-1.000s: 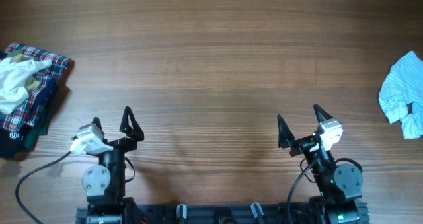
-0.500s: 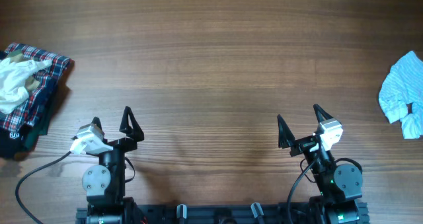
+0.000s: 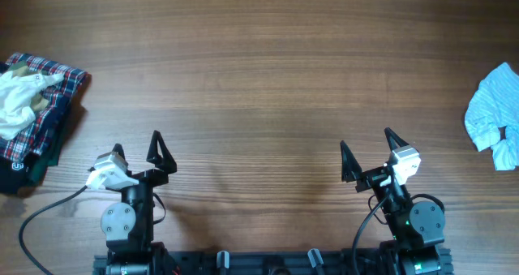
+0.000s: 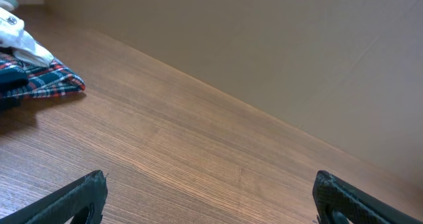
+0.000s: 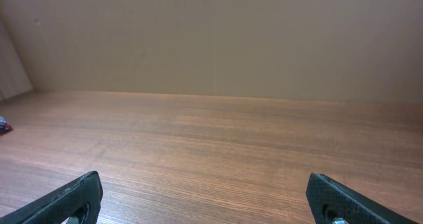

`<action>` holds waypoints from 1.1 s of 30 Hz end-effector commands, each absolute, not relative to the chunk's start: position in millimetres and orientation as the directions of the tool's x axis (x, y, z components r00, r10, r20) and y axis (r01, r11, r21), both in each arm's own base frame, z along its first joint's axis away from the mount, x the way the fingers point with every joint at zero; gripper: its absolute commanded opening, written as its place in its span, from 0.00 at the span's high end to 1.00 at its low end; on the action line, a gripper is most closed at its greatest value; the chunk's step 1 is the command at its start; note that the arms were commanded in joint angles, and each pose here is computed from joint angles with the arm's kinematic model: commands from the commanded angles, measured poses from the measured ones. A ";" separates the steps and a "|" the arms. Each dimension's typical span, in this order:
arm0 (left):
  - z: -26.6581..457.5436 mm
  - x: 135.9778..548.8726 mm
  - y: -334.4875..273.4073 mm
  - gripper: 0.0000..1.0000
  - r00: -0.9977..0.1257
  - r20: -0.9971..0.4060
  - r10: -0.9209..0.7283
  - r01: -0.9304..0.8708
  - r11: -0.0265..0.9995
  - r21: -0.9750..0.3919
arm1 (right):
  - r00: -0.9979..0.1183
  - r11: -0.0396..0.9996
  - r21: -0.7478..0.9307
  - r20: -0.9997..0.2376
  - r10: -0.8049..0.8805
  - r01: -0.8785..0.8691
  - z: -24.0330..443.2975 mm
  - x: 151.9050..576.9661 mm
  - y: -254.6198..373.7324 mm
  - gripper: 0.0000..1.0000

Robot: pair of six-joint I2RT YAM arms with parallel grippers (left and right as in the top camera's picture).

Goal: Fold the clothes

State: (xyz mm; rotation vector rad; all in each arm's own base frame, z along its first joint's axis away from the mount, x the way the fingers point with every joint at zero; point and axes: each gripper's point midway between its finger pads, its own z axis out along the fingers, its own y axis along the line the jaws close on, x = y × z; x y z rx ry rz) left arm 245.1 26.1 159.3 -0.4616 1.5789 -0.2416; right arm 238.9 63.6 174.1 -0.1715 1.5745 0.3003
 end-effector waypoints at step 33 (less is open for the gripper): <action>157.6 244.7 29.6 0.00 -0.004 -0.906 -0.424 -0.161 0.894 -0.418 | -0.397 0.916 -0.149 -0.918 0.013 0.373 420.5 305.1 -63.4 0.00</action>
